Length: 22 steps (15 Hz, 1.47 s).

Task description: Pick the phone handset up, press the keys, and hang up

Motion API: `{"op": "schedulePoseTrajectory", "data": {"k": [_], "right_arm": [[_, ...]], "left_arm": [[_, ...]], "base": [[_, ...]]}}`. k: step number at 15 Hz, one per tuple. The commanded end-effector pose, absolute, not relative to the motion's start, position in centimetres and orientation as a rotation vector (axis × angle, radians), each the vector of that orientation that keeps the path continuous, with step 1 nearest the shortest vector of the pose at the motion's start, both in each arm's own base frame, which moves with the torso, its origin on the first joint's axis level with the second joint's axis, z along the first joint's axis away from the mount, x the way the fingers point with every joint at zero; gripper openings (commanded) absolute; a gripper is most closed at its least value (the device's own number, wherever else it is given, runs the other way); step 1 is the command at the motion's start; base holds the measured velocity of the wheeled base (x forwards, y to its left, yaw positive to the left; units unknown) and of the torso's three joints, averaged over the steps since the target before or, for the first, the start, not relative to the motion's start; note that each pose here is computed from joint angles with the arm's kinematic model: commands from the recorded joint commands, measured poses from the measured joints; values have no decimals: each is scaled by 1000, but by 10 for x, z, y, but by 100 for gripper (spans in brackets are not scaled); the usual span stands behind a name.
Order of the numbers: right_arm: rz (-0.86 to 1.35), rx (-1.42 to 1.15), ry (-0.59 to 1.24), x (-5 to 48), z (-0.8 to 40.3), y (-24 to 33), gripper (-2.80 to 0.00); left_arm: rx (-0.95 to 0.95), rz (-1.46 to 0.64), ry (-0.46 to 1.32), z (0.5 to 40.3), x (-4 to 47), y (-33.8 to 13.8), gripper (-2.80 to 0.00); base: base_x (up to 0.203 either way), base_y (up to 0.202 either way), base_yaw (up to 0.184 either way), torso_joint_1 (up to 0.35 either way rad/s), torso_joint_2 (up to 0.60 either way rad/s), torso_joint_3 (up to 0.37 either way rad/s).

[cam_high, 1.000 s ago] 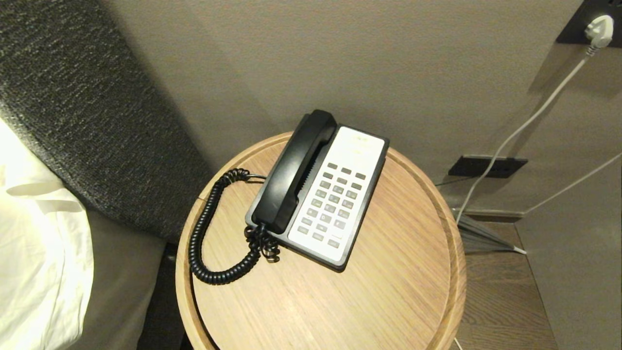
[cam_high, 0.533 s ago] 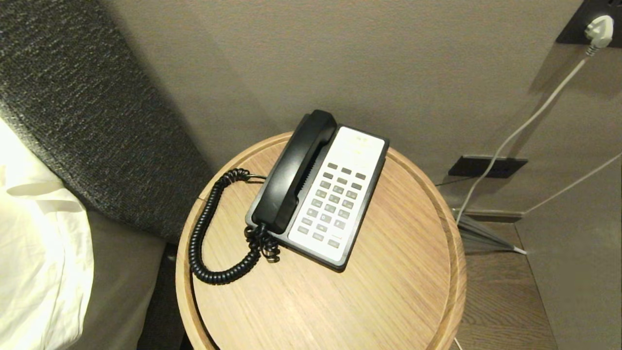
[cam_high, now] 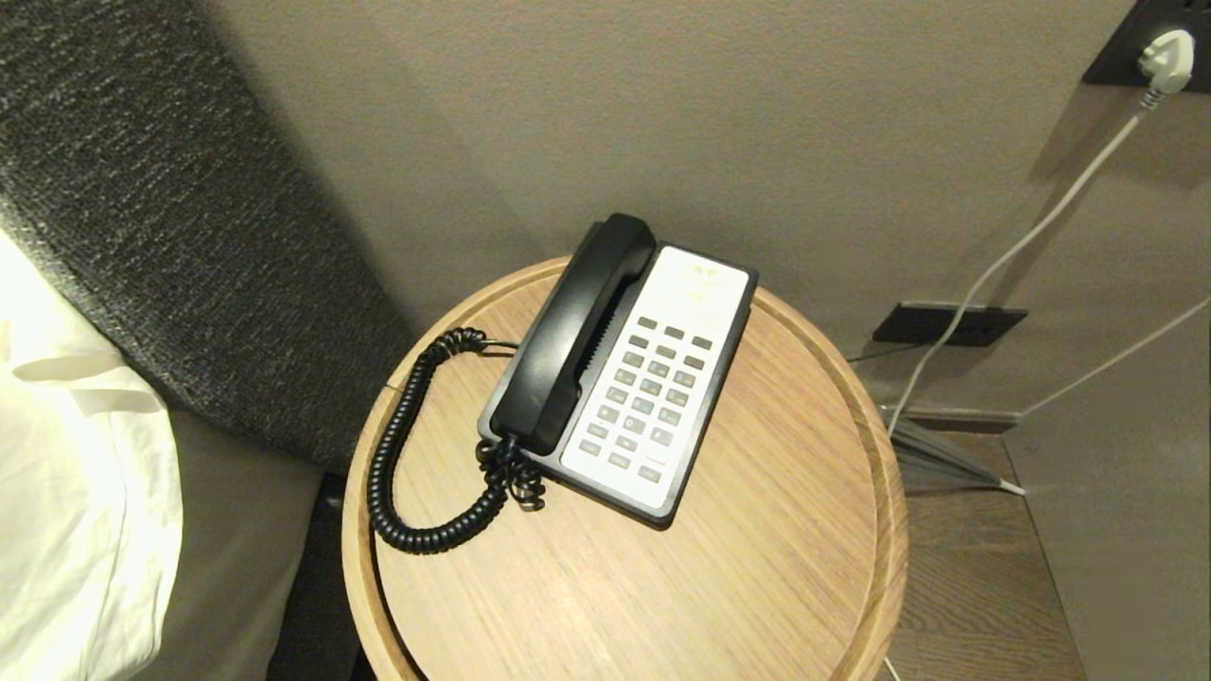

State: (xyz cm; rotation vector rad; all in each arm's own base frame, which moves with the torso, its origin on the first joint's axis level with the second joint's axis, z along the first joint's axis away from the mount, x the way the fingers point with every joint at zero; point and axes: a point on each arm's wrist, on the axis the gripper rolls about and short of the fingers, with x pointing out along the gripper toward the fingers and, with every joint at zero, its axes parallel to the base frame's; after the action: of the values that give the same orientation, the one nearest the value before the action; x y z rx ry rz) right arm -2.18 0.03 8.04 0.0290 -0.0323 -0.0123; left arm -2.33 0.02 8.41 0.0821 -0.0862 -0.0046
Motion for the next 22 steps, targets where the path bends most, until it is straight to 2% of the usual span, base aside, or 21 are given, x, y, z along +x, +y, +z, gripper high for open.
{"op": "schedulePoseTrajectory", "data": {"k": [1,22], "right_arm": [[-12,29,-6,-20,75,0,-280],[-12,29,-6,-20,75,0,-280]], "left_arm": [[83,-6,-46,73,-20,0,-280],[83,-6,-46,73,-20,0,-280]], "base": [[0,0,0,0,0,0],[0,0,0,0,0,0]]}}
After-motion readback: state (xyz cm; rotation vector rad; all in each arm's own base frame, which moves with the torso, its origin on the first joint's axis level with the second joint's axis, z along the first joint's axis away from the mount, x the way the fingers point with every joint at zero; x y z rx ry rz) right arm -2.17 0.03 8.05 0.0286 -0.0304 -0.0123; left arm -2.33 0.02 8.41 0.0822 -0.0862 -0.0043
